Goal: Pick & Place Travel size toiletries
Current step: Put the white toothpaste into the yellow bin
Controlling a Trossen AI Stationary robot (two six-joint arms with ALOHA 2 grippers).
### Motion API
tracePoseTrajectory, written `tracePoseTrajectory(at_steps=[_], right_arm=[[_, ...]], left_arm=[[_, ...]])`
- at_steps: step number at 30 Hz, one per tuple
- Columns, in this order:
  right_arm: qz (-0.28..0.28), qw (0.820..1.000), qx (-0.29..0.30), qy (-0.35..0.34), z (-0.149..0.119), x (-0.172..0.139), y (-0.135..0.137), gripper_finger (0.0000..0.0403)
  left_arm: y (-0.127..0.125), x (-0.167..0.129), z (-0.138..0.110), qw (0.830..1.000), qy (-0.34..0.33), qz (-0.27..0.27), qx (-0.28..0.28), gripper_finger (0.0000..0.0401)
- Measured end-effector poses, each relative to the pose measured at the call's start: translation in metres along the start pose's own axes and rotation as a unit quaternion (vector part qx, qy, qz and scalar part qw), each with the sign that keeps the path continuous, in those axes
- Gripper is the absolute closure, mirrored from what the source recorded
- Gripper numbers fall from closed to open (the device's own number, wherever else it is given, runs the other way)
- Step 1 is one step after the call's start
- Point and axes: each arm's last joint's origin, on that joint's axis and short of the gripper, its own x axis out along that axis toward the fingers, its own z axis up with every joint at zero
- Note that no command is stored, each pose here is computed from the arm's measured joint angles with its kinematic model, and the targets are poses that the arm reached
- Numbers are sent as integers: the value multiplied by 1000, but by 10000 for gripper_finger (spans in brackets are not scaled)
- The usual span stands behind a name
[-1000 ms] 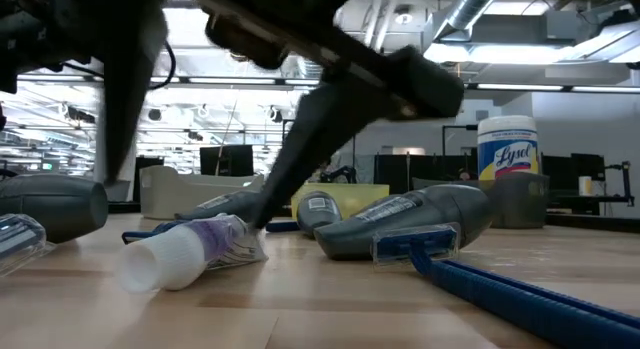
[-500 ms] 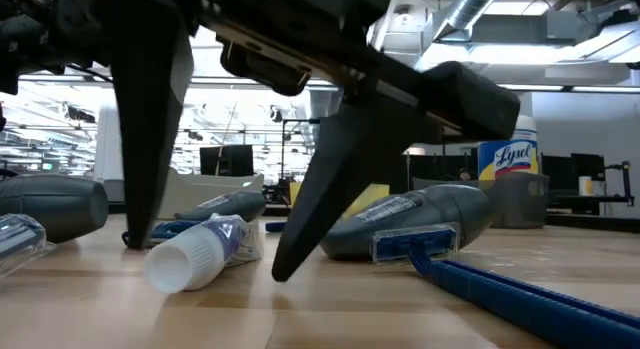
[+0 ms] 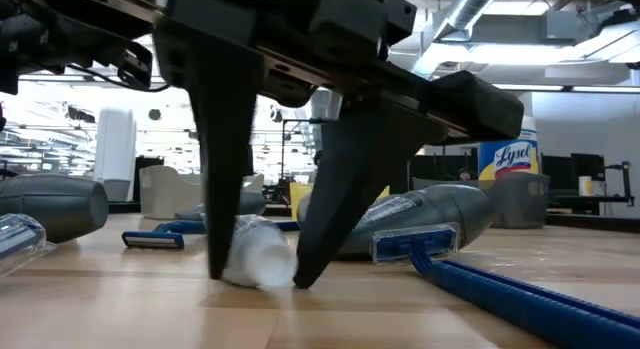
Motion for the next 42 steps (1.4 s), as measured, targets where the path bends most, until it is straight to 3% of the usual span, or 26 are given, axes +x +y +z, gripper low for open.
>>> tracePoseTrajectory(at_steps=[8,15,22,27,34,42], right_arm=[[-3,999,-39,14,2,0,-1,333],[9,997,-69,25,9,-9,3,346],[46,995,-88,-9,39,-67,1,347],[45,992,-97,-67,76,-122,-14,348],[-38,984,-108,-138,154,-183,-62,349],[-122,969,-160,-141,275,-202,-129,349]], left_arm=[[0,0,0,1000,-2,0,0,400],[0,0,1,1000,-3,0,0,400],[0,0,1,1000,-5,-1,1,400],[0,0,1,1000,-7,-1,1,400],[0,0,2,1000,-8,-1,1,400],[0,1,2,1000,-9,-1,9,400]])
